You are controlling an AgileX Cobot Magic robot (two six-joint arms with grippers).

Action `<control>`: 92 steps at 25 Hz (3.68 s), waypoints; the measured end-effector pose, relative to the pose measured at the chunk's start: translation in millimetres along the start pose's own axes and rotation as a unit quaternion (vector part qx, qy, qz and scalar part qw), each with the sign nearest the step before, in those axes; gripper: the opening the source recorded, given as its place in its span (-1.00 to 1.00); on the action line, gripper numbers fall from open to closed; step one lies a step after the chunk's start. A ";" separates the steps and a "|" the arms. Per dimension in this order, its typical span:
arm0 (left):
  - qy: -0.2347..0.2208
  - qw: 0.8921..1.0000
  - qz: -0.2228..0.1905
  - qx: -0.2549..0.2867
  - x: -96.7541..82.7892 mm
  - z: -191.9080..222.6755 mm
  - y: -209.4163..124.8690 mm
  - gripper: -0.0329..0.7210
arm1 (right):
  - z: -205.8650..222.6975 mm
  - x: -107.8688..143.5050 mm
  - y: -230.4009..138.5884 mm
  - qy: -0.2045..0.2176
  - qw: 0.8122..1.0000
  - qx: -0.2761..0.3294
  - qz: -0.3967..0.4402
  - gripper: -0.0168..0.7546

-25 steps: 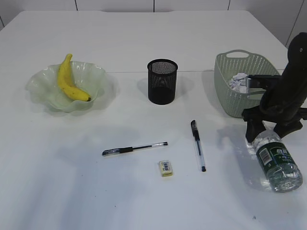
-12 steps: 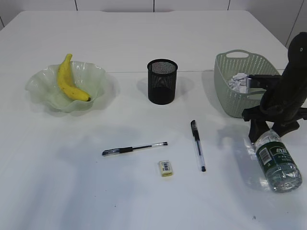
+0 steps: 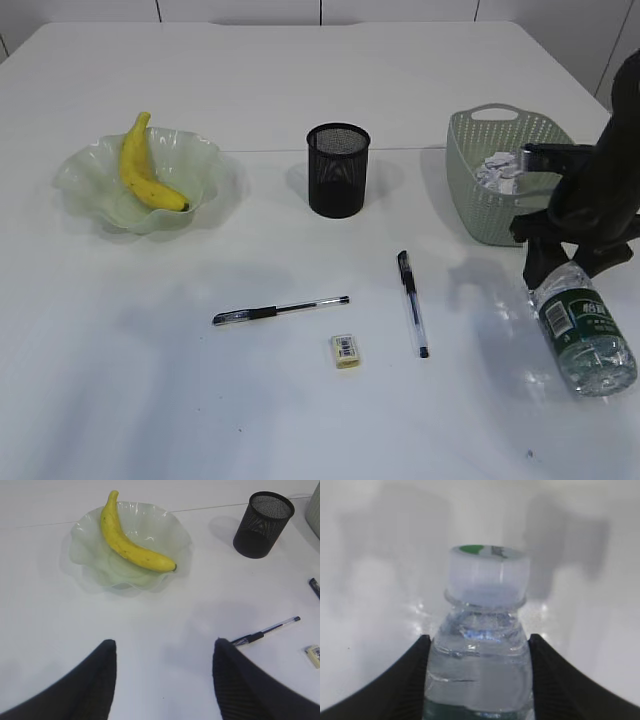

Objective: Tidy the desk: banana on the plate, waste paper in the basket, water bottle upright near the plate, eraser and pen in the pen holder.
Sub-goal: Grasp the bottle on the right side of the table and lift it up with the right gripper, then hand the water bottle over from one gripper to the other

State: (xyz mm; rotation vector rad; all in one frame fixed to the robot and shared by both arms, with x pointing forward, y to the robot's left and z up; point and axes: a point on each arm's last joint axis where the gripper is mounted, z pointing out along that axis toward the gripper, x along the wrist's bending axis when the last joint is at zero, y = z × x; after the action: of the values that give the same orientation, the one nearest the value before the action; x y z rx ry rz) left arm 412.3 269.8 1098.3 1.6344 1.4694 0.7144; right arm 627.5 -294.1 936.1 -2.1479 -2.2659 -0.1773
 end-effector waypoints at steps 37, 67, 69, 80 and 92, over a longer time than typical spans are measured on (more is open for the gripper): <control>-0.005 1.000 -0.006 0.024 -0.9 -0.1 -4.5 0.21 | -174.1 39.8 -148.0 0.010 0.980 -0.194 -0.047 0.09; -0.006 1.000 -0.013 -0.012 -1.0 0.0 2.2 0.21 | -187.5 60.5 -157.2 0.063 0.921 -0.343 -0.173 0.09; -0.005 1.000 -0.012 -0.012 -0.9 0.0 2.2 0.21 | -186.8 64.5 -152.3 0.081 0.911 -0.357 -0.189 0.09; 0.000 1.000 0.000 -0.013 -0.3 0.0 2.3 0.21 | -198.8 81.6 -140.3 0.149 0.846 -0.446 -0.251 0.09; -0.027 0.999 0.017 -0.024 -11.6 0.1 3.7 0.21 | -213.3 91.4 -136.6 0.196 0.788 -0.516 -0.272 0.08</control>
State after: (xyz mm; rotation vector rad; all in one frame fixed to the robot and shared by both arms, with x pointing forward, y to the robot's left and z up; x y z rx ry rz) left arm 412.5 258.4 1102.6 1.6335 1.3785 0.7145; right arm 471.9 -229.7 1146.2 -1.2414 -2.6775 -2.0437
